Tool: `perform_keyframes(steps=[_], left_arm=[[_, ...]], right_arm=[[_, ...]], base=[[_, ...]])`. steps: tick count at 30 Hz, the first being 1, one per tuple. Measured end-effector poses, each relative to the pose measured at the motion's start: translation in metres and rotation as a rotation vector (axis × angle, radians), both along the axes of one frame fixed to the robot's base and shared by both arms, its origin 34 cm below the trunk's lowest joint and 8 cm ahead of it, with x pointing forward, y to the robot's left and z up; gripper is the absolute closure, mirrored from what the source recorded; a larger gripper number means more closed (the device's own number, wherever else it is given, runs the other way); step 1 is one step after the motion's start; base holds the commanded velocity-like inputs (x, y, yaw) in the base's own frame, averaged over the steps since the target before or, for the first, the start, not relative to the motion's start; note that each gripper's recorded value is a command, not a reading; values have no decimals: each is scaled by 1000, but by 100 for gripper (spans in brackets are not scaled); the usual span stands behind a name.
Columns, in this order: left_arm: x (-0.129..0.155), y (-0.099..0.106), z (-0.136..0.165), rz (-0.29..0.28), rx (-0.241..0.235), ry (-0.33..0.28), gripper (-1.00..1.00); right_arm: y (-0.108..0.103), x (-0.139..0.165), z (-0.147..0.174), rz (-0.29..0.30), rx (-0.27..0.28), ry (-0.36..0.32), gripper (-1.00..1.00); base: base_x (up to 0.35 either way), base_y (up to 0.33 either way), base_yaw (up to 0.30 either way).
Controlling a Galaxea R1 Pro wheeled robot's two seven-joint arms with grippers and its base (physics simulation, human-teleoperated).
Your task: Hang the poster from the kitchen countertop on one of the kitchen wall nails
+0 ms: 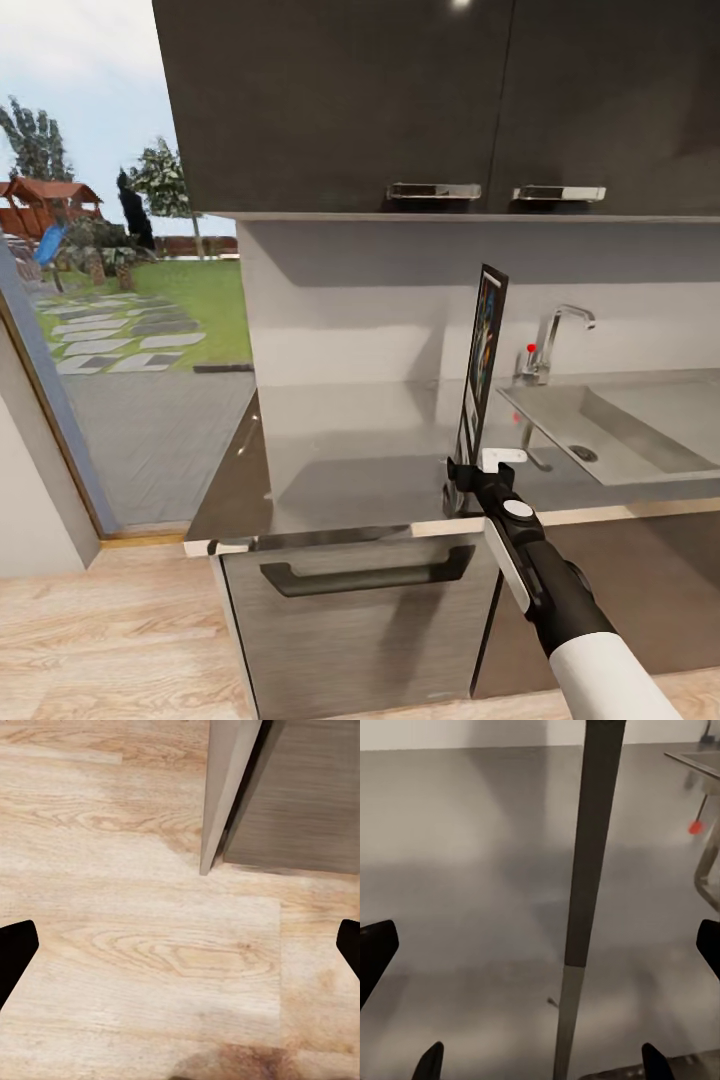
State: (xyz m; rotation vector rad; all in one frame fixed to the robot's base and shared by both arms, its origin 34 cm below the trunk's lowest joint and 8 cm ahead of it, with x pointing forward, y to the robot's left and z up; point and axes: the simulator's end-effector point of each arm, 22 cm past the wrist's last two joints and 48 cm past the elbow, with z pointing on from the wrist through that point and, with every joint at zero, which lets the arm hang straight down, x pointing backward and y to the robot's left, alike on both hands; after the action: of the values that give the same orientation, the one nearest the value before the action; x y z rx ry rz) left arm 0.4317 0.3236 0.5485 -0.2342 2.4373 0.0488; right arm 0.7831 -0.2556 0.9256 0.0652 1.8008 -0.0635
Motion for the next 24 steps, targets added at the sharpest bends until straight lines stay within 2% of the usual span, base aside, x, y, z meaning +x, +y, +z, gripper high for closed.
perform_keyframes(steps=[19, 24], left_arm=[[1, 1, 1, 1, 1, -3, -100], [1, 1, 1, 1, 1, -3, -100]], right_arm=[[0, 0, 0, 0, 1, -1, -100], [-1, 1, -5, -4, 3, -18, -100]], base=[[20, -15, 0], [1, -1, 0]])
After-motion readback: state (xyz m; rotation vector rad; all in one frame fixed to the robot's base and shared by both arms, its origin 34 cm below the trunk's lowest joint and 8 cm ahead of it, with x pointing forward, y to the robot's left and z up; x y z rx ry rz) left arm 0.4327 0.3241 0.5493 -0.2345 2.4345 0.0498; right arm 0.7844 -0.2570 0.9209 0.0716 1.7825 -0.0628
